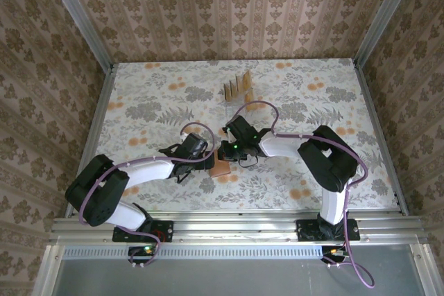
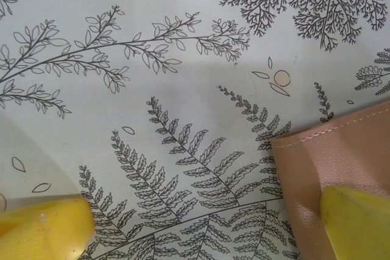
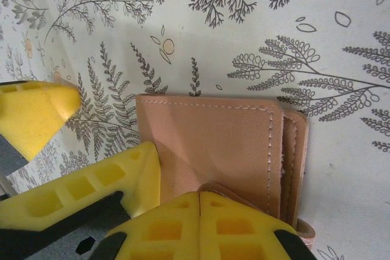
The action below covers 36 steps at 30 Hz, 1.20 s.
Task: Put the credit cards into the card holder
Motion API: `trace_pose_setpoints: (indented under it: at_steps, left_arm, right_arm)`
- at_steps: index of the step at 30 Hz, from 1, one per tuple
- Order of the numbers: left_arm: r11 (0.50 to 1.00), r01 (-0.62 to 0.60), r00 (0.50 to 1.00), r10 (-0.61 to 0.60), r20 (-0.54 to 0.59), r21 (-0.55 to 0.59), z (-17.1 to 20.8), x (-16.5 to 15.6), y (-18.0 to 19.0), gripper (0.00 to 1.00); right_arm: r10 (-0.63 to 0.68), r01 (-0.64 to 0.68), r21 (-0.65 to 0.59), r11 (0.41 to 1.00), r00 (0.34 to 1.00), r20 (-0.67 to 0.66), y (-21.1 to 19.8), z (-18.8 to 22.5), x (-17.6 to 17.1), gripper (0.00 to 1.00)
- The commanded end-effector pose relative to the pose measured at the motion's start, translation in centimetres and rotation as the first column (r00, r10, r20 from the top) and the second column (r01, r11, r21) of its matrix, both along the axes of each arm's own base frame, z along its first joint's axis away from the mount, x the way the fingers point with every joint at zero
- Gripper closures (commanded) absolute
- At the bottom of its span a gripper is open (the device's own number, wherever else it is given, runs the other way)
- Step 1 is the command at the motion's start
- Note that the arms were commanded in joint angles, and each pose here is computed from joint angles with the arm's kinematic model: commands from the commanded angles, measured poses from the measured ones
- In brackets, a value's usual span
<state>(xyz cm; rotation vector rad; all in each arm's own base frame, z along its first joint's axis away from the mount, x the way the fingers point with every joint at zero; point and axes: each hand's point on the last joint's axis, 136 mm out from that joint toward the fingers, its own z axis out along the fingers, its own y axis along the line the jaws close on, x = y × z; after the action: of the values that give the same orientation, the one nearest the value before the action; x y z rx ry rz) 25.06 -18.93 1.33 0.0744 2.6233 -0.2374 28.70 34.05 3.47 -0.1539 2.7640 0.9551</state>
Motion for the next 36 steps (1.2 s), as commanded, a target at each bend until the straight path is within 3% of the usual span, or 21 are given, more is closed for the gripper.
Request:
trace_pose_setpoints:
  at_steps: [1, 27, 36]
  left_arm:
    - [0.997, 0.050, 0.975, -0.036, -0.218, 0.057, -5.6, -4.5, 1.6, 0.00]
    - [0.997, 0.053, 0.974, -0.038, -0.221, 0.061, -5.7, -4.4, 1.5, 0.00]
    - [0.997, 0.055, 0.974, -0.040, -0.223, 0.061, -5.8, -4.5, 1.5, 0.01]
  right_arm:
    - [0.011, -0.013, -0.031, 0.999, 0.998, -0.059, -0.7, -1.2, -2.0, 1.00]
    - [0.093, -0.093, 0.104, 0.990, 0.996, 0.002, 1.4, 1.9, -2.1, 1.00]
    - [0.069, -0.071, 0.066, 0.995, 0.997, 0.029, 0.7, 2.3, -1.6, 1.00]
